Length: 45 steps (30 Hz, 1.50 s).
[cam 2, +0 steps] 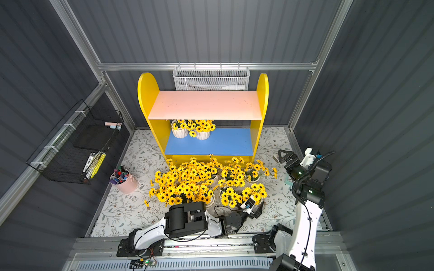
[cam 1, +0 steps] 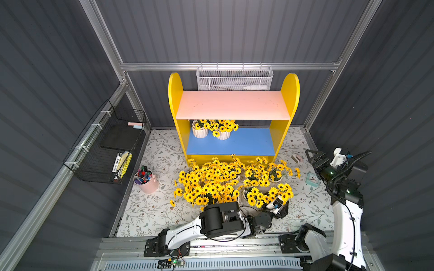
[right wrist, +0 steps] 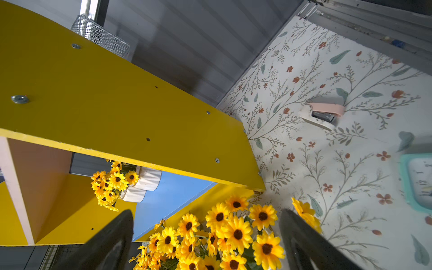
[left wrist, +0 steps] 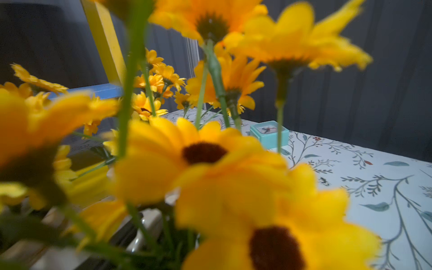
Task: Take the sunflower pots off the shelves
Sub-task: Place the sunflower pot at the center of the board, then pick up the sunflower pot from the shelf.
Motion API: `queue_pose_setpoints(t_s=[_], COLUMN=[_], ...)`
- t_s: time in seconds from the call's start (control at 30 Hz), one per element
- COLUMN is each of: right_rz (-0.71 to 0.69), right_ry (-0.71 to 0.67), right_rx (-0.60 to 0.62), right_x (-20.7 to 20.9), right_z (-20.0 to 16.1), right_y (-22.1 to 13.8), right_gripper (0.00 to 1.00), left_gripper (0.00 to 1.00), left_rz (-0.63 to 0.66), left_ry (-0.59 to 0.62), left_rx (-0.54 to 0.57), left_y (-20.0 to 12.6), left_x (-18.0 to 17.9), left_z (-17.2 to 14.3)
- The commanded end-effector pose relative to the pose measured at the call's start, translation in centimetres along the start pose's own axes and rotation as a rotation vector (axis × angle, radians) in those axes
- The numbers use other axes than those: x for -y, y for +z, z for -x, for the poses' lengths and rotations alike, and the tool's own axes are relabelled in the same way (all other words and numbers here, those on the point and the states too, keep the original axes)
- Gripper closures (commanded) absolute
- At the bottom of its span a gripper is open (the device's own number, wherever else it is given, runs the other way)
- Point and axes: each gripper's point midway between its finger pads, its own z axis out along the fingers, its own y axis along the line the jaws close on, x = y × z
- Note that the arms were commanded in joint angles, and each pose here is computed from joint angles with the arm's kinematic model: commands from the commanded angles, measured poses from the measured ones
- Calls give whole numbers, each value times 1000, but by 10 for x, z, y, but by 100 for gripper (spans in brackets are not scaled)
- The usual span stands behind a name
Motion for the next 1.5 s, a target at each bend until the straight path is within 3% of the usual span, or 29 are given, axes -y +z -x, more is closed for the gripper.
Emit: queue_pose_setpoints(t_s=[0.0, 0.03, 0.1, 0.13, 0.17, 0.5, 0.87, 1.07, 1.2, 1.37, 1.47], right_rz=[60, 63, 67, 68, 69, 65, 80, 86, 112, 133, 139], right_ry=[-9, -9, -8, -8, -10, -14, -12, -90, -141, -212, -236], right_rx=[7, 7, 3, 0, -4, -14, -48, -156, -208, -242, -244], right_x=[-19, -19, -19, -19, -20, -16, -19, -38, -54, -72, -77], right_z=[7, 7, 6, 5, 5, -2, -10, -42, -68, -89, -96], right_y=[-4, -3, -3, -3, -2, -2, 2, 12, 16, 9, 4], right_gripper=[1, 1, 1, 1, 1, 1, 1, 1, 1, 1, 1], left_gripper=[71, 54, 31, 7, 1, 1, 1, 1, 1, 1, 1], left_rz=[128, 144, 194, 218, 219, -18, 25, -106, -100, -24, 74], left_ry=[-34, -48, -37, -46, -56, -40, 40, 117, 215, 130, 159], left_rx=[33, 29, 10, 5, 2, 27, 26, -50, -106, -211, -241], left_y=[10, 10, 10, 8, 7, -7, -39, -52, -57, -57, -59], left_x=[-24, -26, -33, -37, -39, 0, -14, -17, -50, -140, -186], left_z=[14, 14, 13, 12, 11, 49, 114, 163, 189, 204, 214])
